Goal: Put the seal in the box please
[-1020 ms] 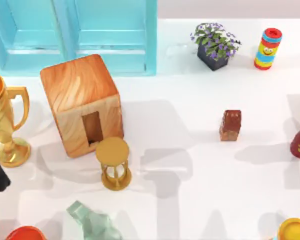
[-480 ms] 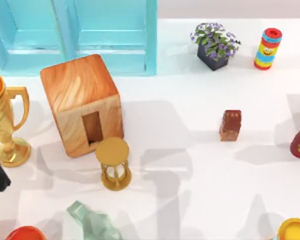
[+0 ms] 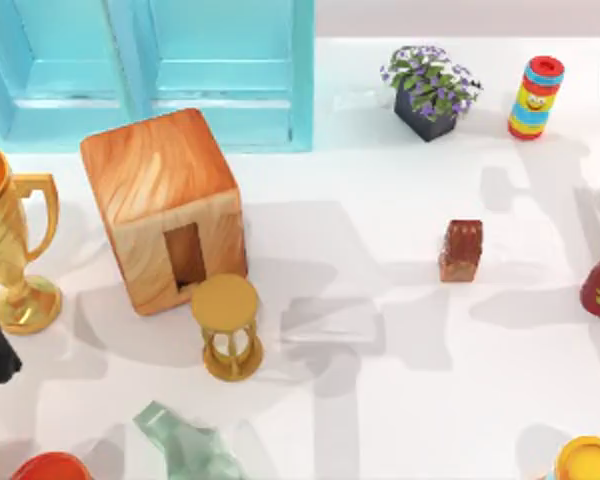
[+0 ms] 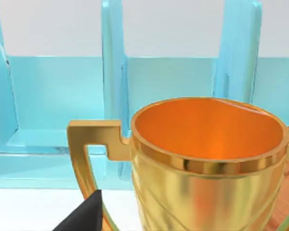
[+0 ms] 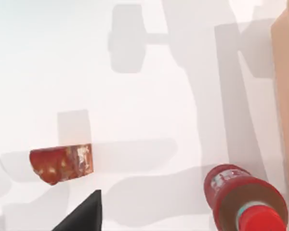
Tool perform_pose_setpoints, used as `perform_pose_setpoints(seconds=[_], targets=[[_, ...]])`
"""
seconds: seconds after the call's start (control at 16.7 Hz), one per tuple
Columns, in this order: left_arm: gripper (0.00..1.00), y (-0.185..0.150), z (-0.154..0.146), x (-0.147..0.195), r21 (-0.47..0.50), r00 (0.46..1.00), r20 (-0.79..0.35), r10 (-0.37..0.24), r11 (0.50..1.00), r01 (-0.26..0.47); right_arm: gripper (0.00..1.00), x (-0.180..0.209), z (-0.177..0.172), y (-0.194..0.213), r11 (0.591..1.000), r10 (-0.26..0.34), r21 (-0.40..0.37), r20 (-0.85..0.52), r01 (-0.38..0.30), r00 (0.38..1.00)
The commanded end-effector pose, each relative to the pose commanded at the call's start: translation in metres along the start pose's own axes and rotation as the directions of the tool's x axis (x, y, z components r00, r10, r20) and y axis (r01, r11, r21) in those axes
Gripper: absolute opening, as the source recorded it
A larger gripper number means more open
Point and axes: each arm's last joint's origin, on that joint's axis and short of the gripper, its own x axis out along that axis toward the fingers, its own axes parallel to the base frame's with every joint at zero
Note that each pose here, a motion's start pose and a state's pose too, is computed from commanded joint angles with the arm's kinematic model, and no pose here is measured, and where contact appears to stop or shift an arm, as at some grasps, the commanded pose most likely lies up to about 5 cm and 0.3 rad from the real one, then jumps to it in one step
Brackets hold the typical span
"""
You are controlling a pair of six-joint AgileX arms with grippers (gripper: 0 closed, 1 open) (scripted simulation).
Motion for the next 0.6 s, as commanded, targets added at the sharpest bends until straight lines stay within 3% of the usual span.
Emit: perform_pose_setpoints(seconds=[0.24,0.6], targets=[[1.00,0.000,0.000,0.000,0.000,1.000,0.000,0.000,1.000,0.000,1.00,0.049,0.025,0.049,0.999,-0.017,-0.044,-0.194,0.009,0.981],[1.00,0.000,0.000,0.000,0.000,1.000,0.000,0.000,1.000,0.000,1.00,0.117,0.014,0.115,0.991,-0.094,-0.122,-0.404,0.048,0.910]])
